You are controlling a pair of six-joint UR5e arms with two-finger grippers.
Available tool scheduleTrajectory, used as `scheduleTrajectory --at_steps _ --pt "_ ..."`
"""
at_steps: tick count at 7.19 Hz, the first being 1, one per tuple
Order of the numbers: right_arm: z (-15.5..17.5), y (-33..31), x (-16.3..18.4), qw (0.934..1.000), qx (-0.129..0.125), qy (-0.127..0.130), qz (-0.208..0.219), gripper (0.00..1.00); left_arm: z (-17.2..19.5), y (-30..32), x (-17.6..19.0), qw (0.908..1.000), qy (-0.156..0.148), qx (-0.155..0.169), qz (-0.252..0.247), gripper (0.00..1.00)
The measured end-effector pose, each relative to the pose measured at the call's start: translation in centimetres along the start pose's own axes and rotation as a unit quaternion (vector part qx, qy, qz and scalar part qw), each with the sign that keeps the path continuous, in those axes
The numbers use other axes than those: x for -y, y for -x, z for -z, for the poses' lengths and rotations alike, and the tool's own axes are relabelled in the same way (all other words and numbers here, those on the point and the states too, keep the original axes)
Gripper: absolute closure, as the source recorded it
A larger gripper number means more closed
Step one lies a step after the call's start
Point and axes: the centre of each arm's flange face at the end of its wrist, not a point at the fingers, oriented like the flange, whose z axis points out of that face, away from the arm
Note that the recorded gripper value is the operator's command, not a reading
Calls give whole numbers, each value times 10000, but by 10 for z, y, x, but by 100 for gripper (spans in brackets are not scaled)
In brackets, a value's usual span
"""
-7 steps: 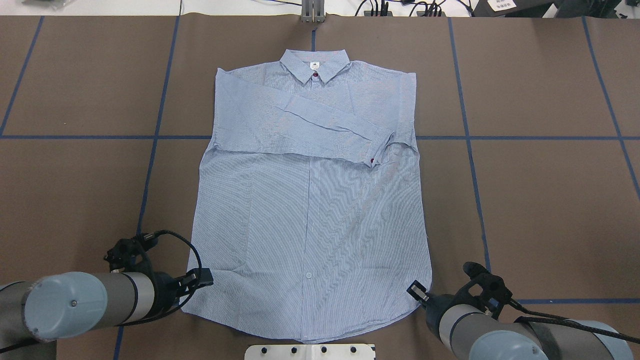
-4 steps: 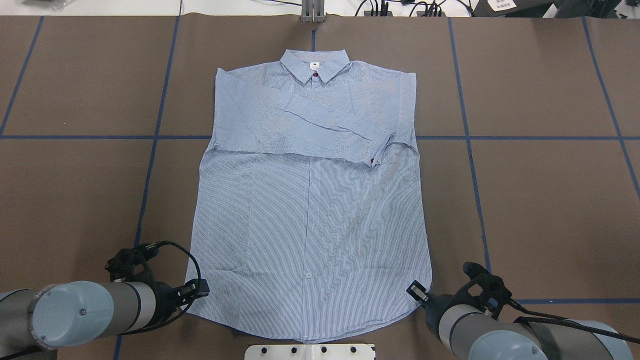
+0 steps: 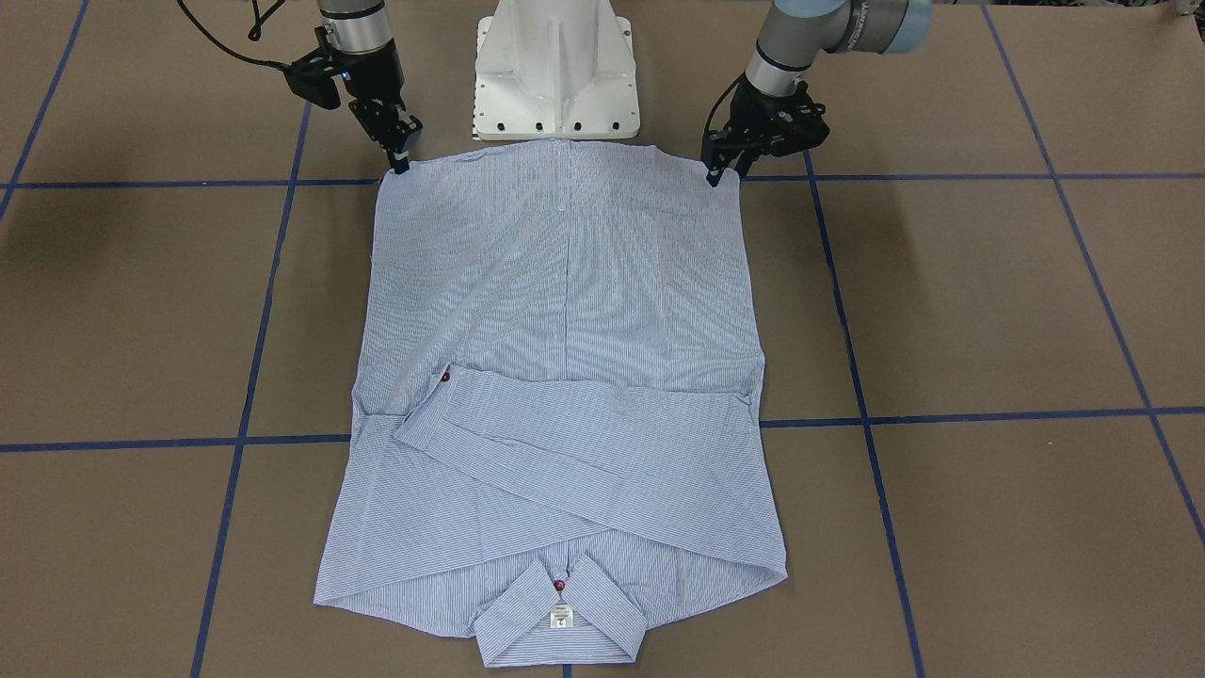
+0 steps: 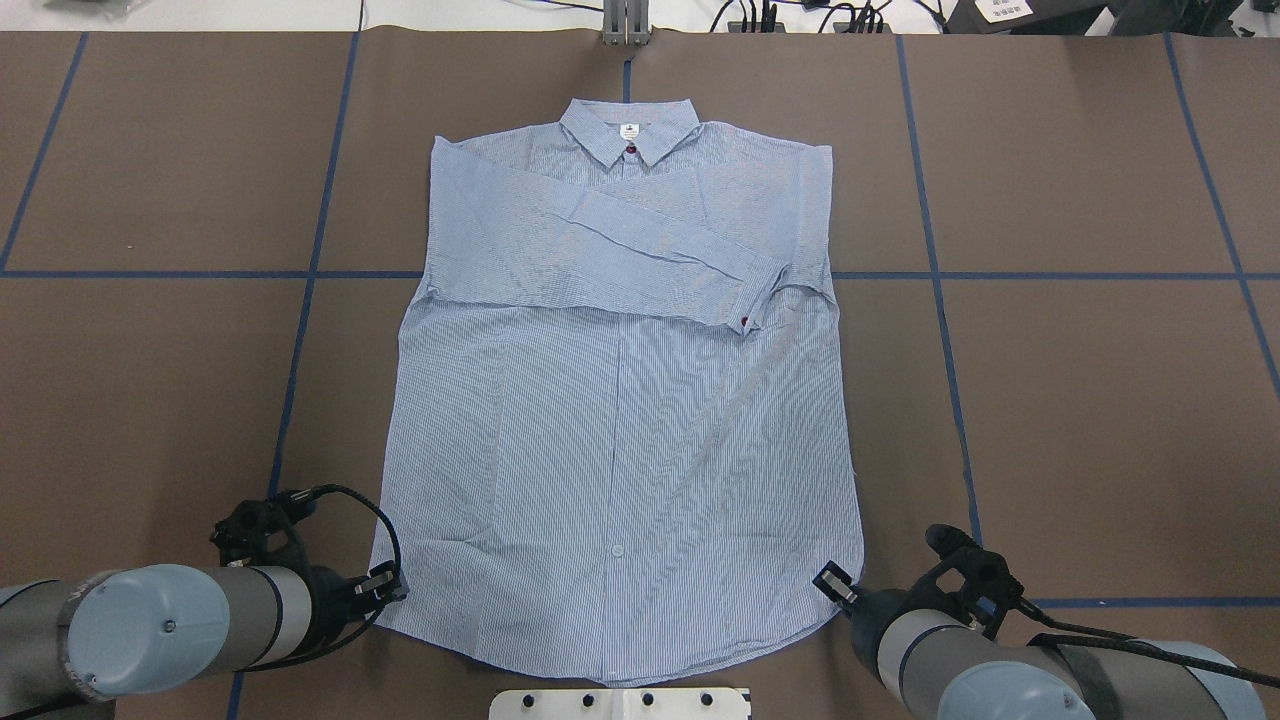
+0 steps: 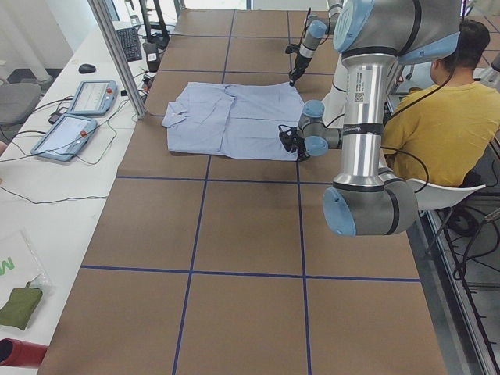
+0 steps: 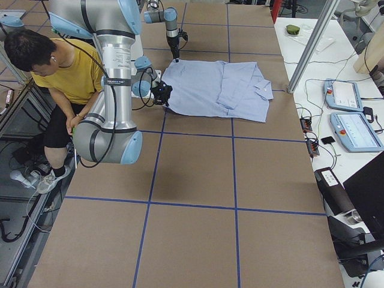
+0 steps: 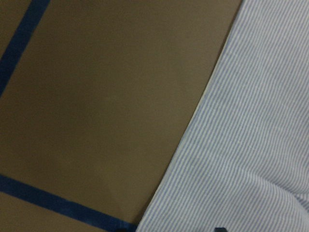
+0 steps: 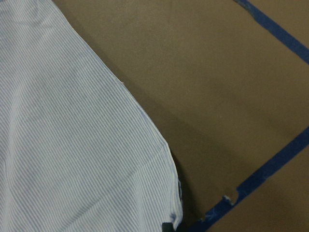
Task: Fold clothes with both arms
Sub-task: 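Move the left gripper to the hem corner and grasp both hem corners, then lift the hem with both grippers and fold it up toward the collar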
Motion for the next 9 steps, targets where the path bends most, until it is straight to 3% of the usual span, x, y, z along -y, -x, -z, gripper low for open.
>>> scheduleTrajectory --at_steps 1,5,8,9 --pt "0 0 0 10000 4 2 -2 100 0 1 0 10000 -9 18 18 100" --pt "5 6 2 10000 63 16 -46 100 16 -5 1 10000 22 -75 51 100" --pt "37 26 25 9990 360 67 -275 100 86 -18 9 9981 105 -589 120 100" --pt "44 39 42 9979 490 -19 -416 100 104 -34 33 9963 12 -812 284 100"
